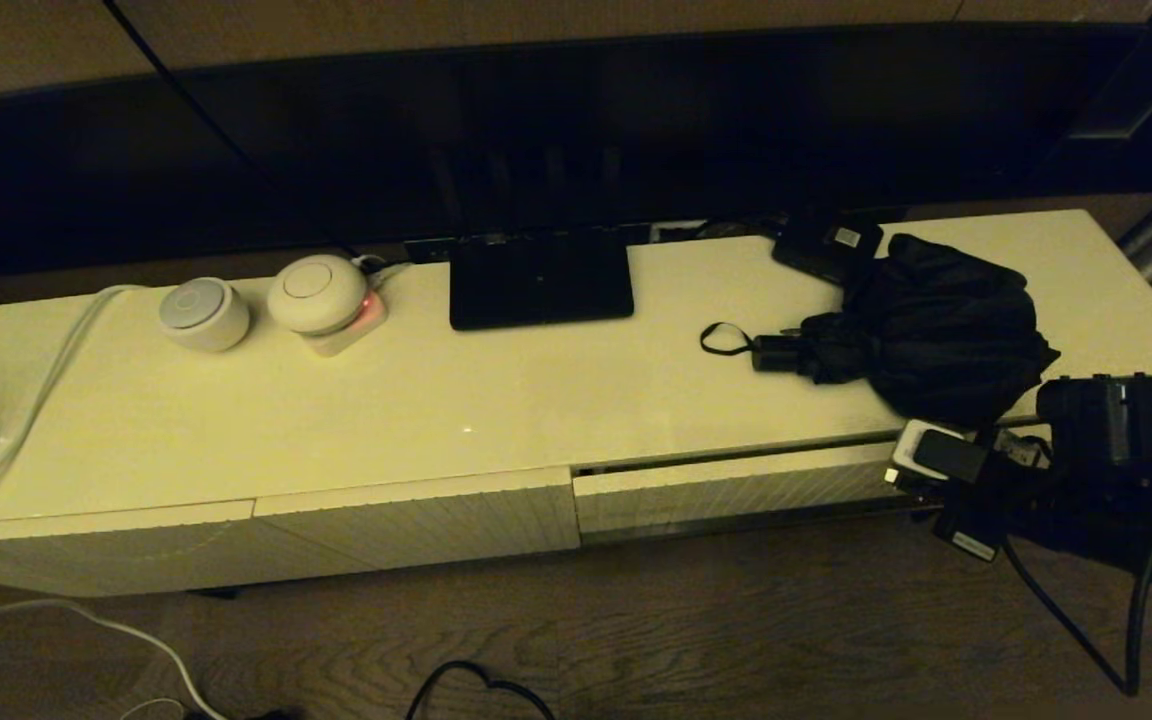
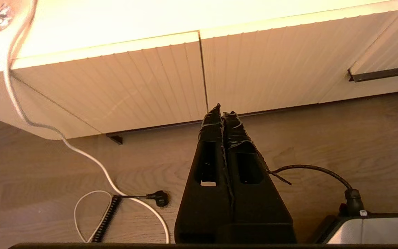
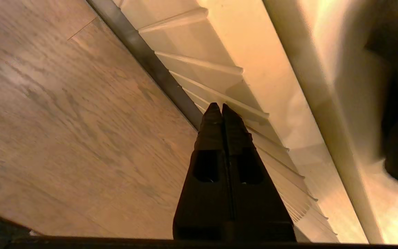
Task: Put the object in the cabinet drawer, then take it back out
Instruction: Close the drawer
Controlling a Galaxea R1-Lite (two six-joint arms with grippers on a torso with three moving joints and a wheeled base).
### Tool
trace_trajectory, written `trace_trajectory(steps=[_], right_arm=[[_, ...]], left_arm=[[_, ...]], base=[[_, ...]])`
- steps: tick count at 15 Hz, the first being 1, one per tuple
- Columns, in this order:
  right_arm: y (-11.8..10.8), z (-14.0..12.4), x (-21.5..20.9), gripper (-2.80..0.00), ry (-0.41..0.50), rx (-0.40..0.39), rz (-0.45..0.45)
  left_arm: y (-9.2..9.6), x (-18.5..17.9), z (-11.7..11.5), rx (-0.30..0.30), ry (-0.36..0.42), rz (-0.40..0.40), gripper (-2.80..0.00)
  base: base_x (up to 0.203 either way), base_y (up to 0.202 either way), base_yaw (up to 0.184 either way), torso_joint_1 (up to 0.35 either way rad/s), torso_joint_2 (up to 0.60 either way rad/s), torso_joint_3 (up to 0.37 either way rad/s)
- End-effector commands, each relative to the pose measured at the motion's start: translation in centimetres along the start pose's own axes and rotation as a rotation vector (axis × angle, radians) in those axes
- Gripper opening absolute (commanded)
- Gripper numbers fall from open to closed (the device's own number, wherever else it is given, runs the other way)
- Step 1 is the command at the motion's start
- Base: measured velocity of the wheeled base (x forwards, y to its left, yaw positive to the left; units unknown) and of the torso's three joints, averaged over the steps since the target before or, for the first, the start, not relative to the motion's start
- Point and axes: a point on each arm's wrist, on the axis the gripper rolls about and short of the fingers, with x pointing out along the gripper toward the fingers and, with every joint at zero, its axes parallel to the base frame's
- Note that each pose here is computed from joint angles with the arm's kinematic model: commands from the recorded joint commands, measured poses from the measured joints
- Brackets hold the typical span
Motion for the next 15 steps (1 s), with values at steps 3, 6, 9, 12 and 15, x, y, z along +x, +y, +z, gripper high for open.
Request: trace_trajectory(steps=[3,6,9,12,15], right_arm=[[-1.0,0.8,0.9,-2.8,-0.015,0.06,-0.041],[-1.2,0.9,-0.7,-2.8,-0.006,0.066,-0.06],[-0.2,0.6,-4.7,-2.8,0.01,0.052,-0.008],[1.0,0.1,-9.8,-2.8,0.04,0.033,0.054],[1.5,-0.5,-15.1,-2.8,0.054,0.045,0.052]], left_arm=[[0.0,0.0,-0.1,0.0,0.003,0.0,-2.8],[0.0,0.0,-0.1,0.0,0.003,0.0,-2.8],[0.0,0.0,-0.1,0.0,0.003,0.0,-2.8],[0.0,0.0,-0.1,0.0,0.003,0.0,-2.8],[0.0,0.0,-0.1,0.0,0.003,0.0,-2.8]], base=[[0.0,0.0,0.0,0.0,0.0,0.0],[0.0,0.0,0.0,0.0,0.0,0.0],[0.0,0.0,0.0,0.0,0.0,0.0],[0.0,0.0,0.0,0.0,0.0,0.0],[0.0,0.0,0.0,0.0,0.0,0.0]])
